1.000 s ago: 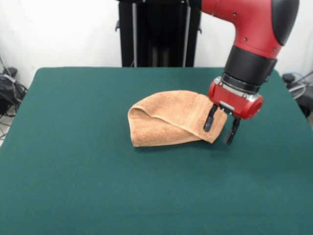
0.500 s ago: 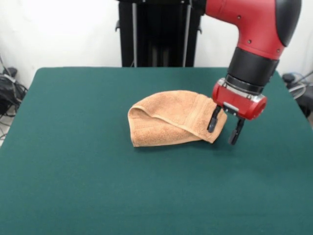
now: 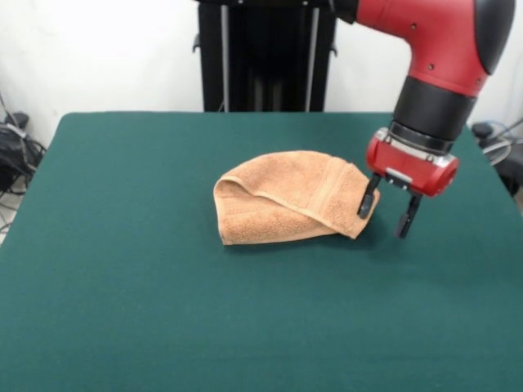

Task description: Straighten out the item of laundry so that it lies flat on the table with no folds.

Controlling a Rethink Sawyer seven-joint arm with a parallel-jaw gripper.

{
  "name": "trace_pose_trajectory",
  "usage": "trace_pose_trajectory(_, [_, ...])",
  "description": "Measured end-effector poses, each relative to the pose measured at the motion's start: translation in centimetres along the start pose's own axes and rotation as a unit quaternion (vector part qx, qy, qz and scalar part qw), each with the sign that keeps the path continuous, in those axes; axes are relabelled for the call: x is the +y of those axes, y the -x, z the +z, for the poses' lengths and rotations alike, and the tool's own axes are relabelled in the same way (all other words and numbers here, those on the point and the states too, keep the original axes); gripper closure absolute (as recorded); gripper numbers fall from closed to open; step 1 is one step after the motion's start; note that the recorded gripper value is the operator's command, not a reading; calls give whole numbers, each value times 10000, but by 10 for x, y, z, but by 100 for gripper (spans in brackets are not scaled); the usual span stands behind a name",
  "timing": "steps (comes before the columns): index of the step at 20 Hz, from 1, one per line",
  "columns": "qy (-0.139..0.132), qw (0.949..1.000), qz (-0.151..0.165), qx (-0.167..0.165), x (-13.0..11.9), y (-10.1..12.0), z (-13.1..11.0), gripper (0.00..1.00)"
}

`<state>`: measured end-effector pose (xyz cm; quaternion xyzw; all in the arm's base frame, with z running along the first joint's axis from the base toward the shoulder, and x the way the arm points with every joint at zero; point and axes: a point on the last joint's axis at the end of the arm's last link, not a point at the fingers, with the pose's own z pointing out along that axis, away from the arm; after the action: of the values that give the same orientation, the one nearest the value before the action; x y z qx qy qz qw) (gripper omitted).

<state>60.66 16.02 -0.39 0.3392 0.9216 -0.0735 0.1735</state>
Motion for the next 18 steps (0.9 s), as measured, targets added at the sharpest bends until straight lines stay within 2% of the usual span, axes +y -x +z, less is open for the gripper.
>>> trace_pose_trajectory(7, [-29, 9998, -187, -109, 4, -9, -7, 0])
trace_pose_trajectory(18, [-62, 9997, -222, -91, 1, -12, -3, 0])
